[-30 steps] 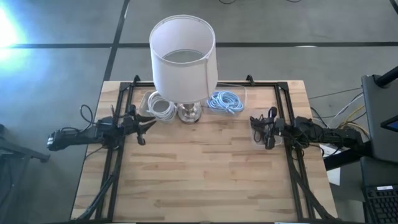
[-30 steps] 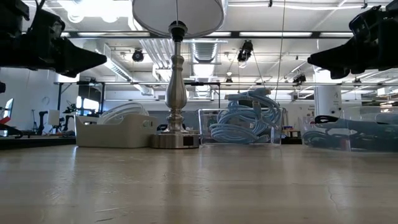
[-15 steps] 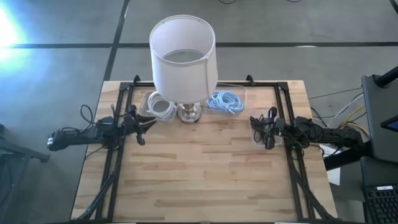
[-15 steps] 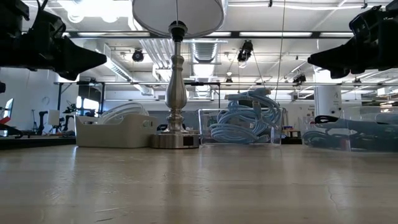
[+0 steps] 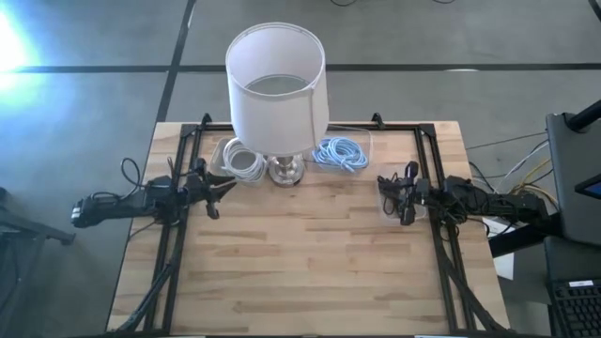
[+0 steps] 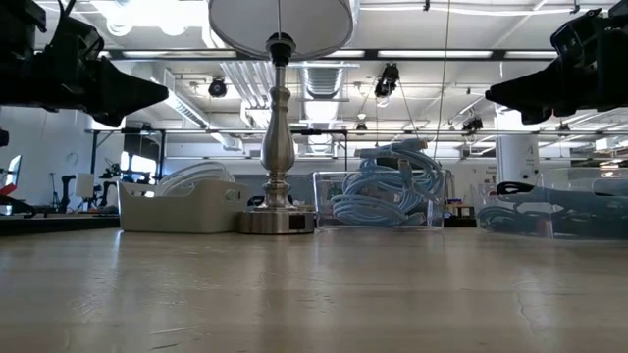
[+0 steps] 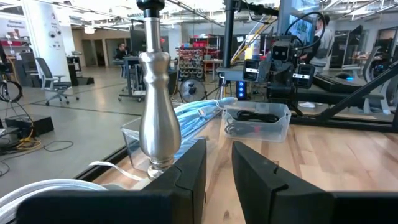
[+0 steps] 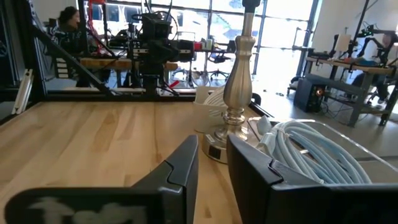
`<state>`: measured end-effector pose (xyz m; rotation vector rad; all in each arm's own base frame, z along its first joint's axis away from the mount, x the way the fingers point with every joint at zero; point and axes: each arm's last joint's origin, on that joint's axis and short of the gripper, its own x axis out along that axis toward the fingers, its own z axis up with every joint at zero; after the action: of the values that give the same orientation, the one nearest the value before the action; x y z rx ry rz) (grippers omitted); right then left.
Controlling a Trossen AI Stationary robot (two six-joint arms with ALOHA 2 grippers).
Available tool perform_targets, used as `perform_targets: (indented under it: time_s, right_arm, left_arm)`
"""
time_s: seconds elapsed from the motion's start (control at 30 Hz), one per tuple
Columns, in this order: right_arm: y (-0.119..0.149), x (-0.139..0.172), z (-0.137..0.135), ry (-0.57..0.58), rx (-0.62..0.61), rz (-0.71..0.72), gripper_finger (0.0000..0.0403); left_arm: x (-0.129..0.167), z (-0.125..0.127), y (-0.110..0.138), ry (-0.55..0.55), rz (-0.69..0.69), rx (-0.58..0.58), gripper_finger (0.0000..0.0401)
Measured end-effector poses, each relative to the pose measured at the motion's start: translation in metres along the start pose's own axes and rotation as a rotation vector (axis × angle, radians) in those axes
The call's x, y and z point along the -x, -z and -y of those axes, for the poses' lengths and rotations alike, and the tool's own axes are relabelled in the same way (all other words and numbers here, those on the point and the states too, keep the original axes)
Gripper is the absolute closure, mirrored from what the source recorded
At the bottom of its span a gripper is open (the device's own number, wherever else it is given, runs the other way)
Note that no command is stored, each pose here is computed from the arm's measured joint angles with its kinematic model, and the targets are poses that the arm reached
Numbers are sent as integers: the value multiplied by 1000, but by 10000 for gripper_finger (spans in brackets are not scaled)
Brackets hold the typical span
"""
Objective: Pick & Place USB Port
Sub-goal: Return to Home Position
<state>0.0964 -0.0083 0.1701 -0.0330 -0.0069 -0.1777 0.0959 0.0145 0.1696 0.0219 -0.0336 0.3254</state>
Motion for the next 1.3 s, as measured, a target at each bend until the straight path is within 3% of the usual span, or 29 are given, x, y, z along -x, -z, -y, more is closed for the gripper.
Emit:
perform_targets:
  time_s: [0.33, 0.93, 1.3]
  right_arm:
    - [0, 0, 0, 0, 3, 0, 335]
    - [0, 0, 0, 1, 3, 0, 314]
    - [0, 0, 0, 1, 0, 0, 332]
  left_arm:
    - [0, 0, 0, 0, 0, 0, 321]
    - [0, 0, 0, -1, -1, 0, 321]
    - [0, 0, 0, -1, 0, 0, 321]
